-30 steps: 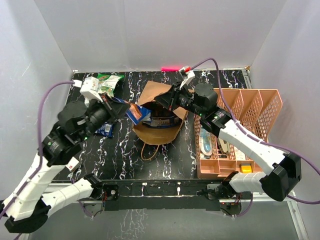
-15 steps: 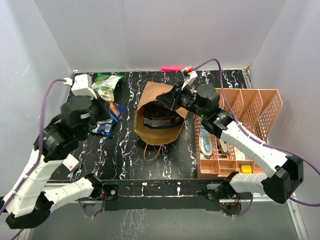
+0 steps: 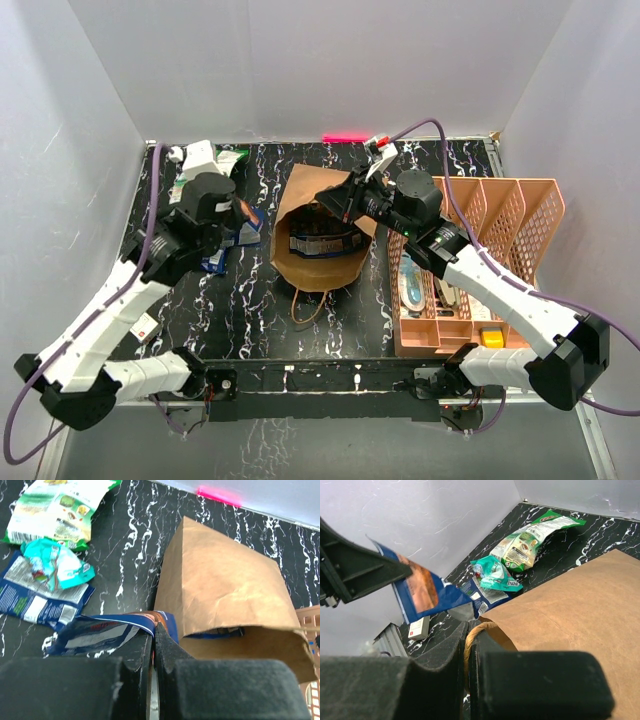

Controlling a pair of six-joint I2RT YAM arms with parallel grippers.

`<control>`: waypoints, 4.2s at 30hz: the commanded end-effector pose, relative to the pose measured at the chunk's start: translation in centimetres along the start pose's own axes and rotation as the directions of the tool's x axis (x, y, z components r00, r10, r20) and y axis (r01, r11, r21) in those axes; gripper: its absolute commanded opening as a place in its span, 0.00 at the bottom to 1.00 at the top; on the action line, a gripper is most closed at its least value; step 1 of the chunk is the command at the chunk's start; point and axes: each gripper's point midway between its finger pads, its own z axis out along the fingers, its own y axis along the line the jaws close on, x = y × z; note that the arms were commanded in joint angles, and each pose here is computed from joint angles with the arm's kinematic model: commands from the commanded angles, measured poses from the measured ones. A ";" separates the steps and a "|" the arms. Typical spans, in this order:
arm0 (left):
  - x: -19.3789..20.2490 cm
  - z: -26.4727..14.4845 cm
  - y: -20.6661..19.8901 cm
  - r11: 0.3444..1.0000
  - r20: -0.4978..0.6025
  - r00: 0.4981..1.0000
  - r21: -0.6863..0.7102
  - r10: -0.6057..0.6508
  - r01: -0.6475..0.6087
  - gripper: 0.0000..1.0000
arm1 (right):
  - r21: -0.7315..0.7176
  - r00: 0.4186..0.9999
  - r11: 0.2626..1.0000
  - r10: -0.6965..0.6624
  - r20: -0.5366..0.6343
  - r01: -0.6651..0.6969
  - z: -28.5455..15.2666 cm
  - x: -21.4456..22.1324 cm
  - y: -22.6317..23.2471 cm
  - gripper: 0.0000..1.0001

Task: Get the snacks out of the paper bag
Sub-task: Place the snack at the center of the board, then take out the snack from the paper bag.

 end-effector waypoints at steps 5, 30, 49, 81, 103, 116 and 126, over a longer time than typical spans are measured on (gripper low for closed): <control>-5.3 3.9 -1.0 0.999 0.133 0.991 -0.032 -0.013 0.018 0.00 | -0.040 0.995 0.999 -0.029 0.094 0.033 -1.4 -3.4 1.9 0.08; -0.6 19.1 10.9 0.970 -0.025 0.981 -0.159 -0.190 0.184 0.00 | -0.046 0.995 0.999 -0.015 0.099 0.020 -1.5 -3.8 2.2 0.08; 9.5 14.0 22.3 0.755 -0.037 0.944 -0.610 -0.329 0.239 0.00 | -0.071 0.998 0.997 0.036 0.050 -0.033 0.0 -2.5 2.1 0.08; 13.2 7.0 5.9 0.874 -0.405 0.821 0.096 -0.403 0.476 0.84 | -0.081 0.998 0.996 0.048 0.032 -0.045 0.2 -1.4 1.8 0.08; 17.2 -2.2 -8.4 0.839 -0.366 0.902 0.394 -0.230 0.374 0.40 | -0.084 0.997 0.995 0.053 0.057 -0.048 0.3 -2.4 2.2 0.08; 19.6 -1.1 -10.8 0.895 -0.298 0.950 0.391 -0.097 0.214 0.47 | -0.433 0.982 0.884 0.133 -0.133 -0.178 2.8 0.7 11.2 0.08; 19.6 -1.8 -5.1 0.915 -0.296 0.926 0.255 -0.234 0.313 0.52 | -0.343 0.987 0.926 0.143 -0.070 -0.159 4.2 0.3 10.1 0.08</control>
